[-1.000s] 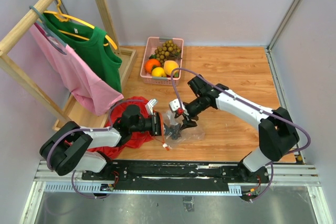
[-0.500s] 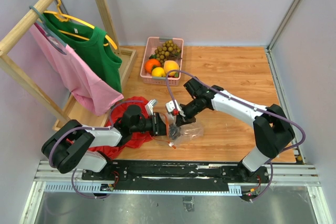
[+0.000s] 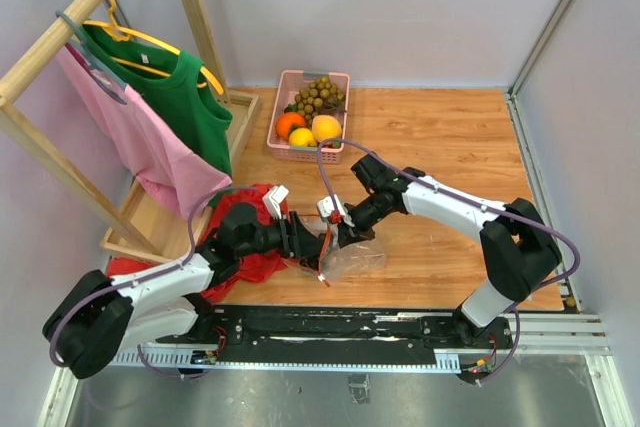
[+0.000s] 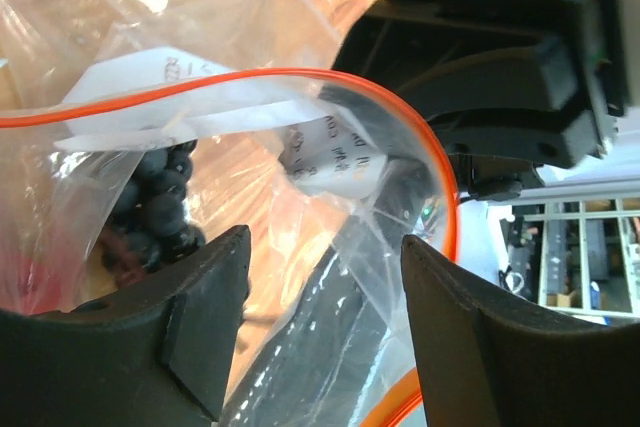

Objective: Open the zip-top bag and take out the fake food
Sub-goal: Pick up the fake fruit from the zipper food storage bag.

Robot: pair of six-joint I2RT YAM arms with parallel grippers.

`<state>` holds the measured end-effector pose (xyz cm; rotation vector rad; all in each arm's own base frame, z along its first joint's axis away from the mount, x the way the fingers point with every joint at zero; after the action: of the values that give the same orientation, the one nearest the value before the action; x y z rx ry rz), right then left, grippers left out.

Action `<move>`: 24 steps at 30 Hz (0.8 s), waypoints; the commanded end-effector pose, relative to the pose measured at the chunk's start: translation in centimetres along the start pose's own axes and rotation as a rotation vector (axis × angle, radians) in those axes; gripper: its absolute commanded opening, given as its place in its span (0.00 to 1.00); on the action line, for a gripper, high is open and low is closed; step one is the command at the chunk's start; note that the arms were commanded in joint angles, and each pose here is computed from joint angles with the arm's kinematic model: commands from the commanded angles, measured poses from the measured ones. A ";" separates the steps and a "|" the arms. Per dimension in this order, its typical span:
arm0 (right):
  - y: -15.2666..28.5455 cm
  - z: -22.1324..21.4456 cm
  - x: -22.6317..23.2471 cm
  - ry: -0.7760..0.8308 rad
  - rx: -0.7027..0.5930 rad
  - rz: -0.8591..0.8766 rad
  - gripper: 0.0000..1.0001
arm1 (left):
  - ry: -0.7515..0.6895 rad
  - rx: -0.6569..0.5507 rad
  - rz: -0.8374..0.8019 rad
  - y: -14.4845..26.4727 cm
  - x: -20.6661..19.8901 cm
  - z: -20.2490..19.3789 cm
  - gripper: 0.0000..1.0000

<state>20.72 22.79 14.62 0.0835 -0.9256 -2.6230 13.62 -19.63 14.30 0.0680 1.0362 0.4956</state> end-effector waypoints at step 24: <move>0.5 -0.6 0.9 -0.034 -0.023 0.017 0.01 | -0.225 0.098 0.465 -2.3 2.3 -1.2 0.72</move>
<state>20.19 22.32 14.41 0.0629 -0.8979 -2.6175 13.60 -20.61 11.77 0.3849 0.8743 0.7458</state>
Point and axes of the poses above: each gripper's point midway between its finger pads, its own y axis back along the fingers, its own x axis along the line the jaws close on, z = x × y, the point moved 9 cm from there along y, back along the fingers, and after that the axes turned 2 degrees about -y, right-handed, at the moved point
